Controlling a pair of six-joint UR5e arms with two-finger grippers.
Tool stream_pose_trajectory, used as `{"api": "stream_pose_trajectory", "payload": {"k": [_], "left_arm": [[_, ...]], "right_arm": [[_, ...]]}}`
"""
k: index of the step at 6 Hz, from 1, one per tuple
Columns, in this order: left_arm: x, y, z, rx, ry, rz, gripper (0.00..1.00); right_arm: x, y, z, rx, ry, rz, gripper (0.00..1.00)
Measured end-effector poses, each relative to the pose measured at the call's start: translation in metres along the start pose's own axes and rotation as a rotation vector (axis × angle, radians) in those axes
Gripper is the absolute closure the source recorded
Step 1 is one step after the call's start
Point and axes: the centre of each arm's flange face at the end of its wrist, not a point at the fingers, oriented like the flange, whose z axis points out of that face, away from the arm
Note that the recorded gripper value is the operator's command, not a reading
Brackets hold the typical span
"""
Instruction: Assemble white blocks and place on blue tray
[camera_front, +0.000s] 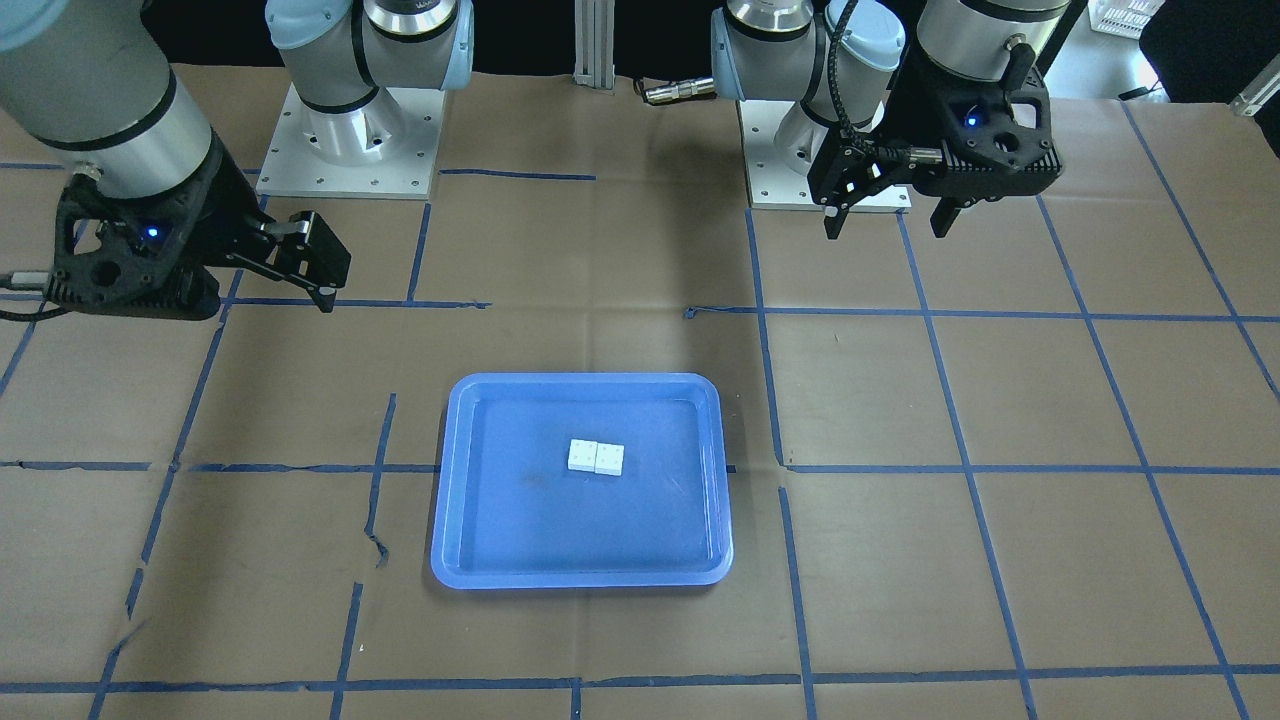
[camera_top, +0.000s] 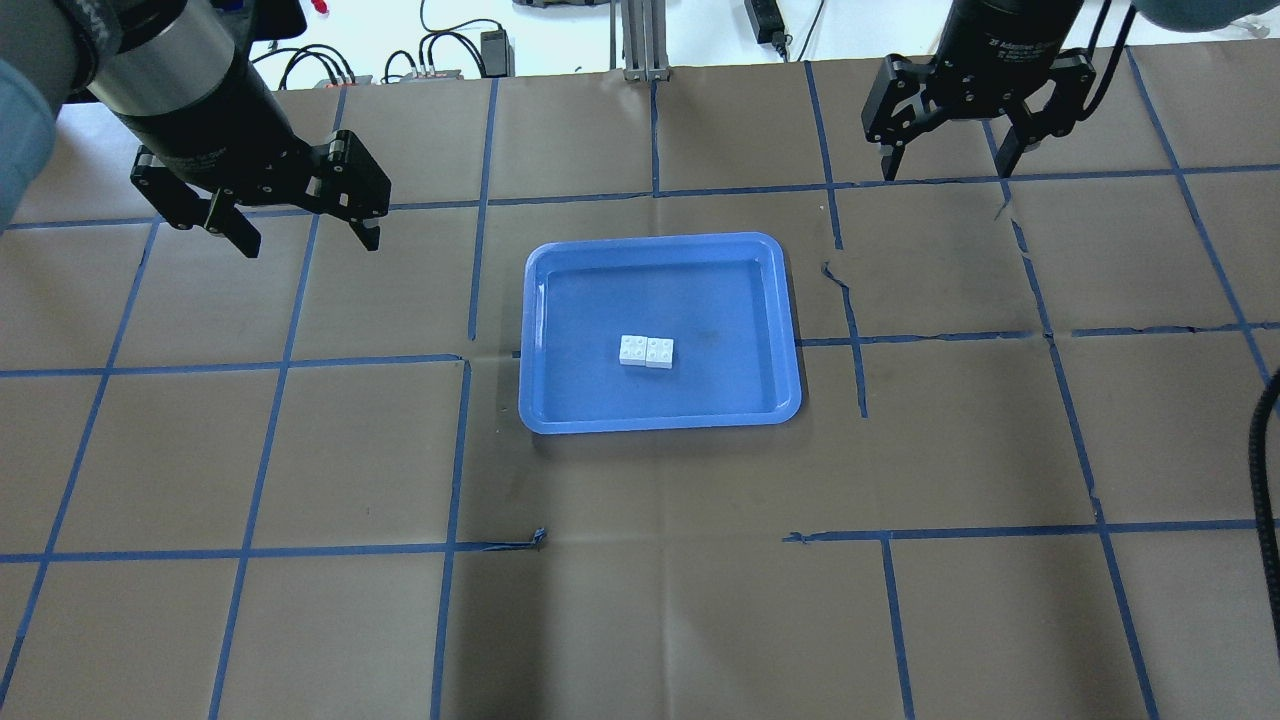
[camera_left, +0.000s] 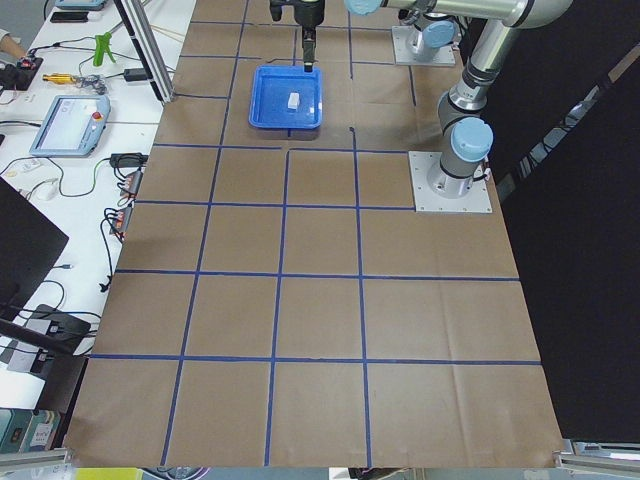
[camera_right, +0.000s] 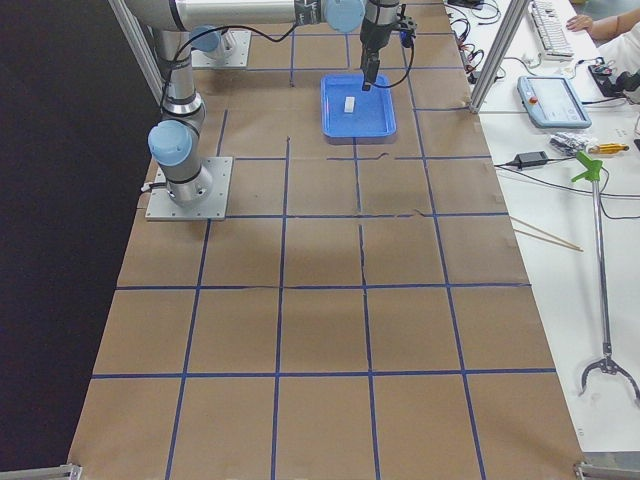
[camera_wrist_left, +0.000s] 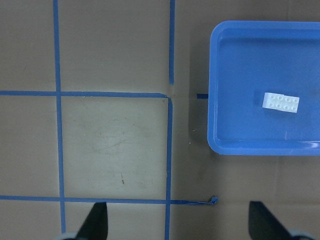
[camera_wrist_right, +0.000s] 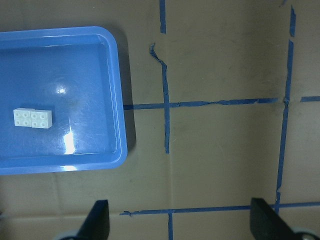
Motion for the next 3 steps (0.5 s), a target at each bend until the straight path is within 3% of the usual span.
{"api": "stream_pose_trajectory", "payload": {"k": [3], "left_arm": [[0.0022,0.0011,0.0019,0.002,0.004,0.016,0.0]], "right_arm": [[-0.0007,0.0179,0.0021,-0.008,-0.001,0.02,0.0]]}}
